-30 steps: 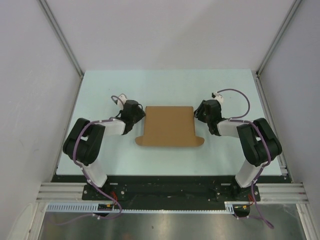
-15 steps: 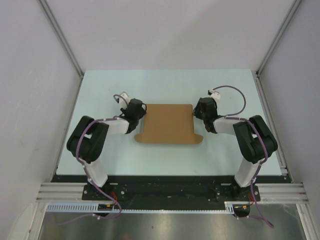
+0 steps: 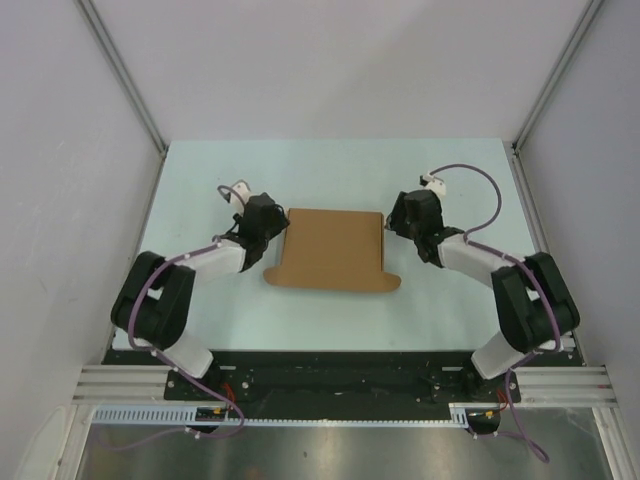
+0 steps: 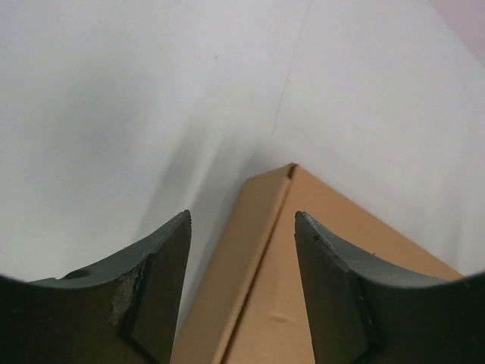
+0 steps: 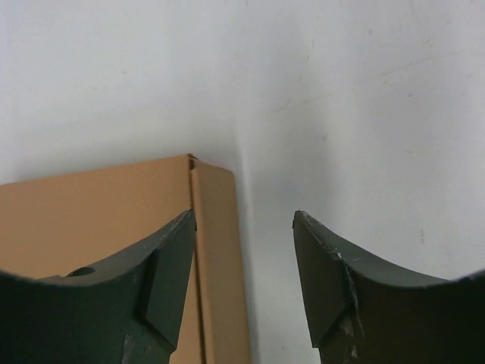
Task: Fold the paper box
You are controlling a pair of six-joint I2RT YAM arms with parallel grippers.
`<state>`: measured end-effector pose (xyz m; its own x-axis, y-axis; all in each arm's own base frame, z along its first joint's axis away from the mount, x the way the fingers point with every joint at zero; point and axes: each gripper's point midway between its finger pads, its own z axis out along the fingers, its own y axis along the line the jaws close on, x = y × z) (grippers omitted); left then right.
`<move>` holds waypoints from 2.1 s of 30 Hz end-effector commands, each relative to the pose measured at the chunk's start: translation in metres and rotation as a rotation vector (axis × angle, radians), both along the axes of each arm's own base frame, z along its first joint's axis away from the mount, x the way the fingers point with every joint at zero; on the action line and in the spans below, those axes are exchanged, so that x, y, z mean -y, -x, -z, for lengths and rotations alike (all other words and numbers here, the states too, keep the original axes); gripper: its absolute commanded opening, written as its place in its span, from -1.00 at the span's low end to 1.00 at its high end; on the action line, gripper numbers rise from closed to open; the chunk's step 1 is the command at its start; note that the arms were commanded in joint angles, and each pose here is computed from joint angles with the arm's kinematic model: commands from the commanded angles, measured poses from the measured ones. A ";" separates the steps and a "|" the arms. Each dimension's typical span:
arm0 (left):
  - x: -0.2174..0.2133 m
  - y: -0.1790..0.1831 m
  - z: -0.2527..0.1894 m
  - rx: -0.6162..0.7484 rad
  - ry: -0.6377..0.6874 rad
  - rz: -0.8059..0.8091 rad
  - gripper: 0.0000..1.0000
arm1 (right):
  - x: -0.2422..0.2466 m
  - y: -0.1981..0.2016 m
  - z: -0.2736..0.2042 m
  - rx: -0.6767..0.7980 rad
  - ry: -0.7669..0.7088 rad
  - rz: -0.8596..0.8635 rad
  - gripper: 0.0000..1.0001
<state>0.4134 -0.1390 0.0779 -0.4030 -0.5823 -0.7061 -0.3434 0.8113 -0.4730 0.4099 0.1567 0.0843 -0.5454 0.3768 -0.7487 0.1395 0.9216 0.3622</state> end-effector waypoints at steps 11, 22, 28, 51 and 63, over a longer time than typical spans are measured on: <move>0.020 0.052 -0.069 0.138 0.077 0.160 0.20 | -0.049 0.088 -0.082 0.149 0.053 -0.328 0.16; -0.001 0.104 -0.087 0.178 0.029 0.199 0.21 | -0.023 0.167 -0.087 0.159 0.154 -0.337 0.04; -0.009 0.120 -0.062 0.107 -0.001 0.182 0.21 | -0.028 0.191 -0.058 0.129 0.167 -0.327 0.03; -0.049 0.158 -0.084 0.330 -0.234 0.070 0.24 | -0.049 0.231 -0.015 0.351 0.633 -0.327 0.04; -0.061 0.165 -0.078 0.335 -0.189 0.006 0.24 | -0.040 0.220 -0.003 0.499 0.911 -0.110 0.04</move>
